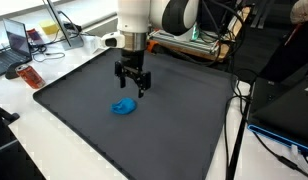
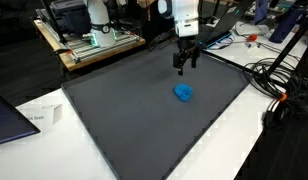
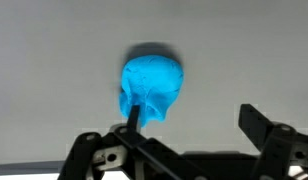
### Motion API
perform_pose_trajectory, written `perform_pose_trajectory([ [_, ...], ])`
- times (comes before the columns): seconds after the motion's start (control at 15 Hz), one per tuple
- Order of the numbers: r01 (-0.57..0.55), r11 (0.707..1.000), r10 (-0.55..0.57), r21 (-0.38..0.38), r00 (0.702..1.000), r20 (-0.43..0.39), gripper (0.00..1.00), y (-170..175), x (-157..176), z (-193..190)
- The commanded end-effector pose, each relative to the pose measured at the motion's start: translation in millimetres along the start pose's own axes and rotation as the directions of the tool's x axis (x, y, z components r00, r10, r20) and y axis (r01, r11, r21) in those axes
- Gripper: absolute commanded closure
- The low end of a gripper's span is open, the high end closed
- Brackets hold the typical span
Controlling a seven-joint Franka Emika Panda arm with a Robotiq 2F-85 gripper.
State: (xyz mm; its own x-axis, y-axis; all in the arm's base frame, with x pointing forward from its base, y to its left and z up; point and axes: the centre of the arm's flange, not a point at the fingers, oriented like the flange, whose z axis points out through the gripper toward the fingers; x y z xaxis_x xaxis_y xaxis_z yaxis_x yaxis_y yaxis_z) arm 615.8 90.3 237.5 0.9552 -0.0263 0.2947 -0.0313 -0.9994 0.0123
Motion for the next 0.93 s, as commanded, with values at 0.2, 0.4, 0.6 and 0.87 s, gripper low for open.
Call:
perform_pose_trajectory([
  [0.2,-0.036,0.998,0.043,-0.058,0.992,0.116,0.00,16.4,23.7,25.6],
  [0.4,-0.025,0.999,0.027,-0.021,0.992,0.127,0.00,23.0,28.2,34.1],
  [0.6,-0.031,0.999,0.029,0.014,0.990,0.141,0.00,24.4,29.4,42.3],
  [0.87,-0.041,0.999,0.037,0.023,0.987,0.156,0.00,25.1,27.6,56.9],
])
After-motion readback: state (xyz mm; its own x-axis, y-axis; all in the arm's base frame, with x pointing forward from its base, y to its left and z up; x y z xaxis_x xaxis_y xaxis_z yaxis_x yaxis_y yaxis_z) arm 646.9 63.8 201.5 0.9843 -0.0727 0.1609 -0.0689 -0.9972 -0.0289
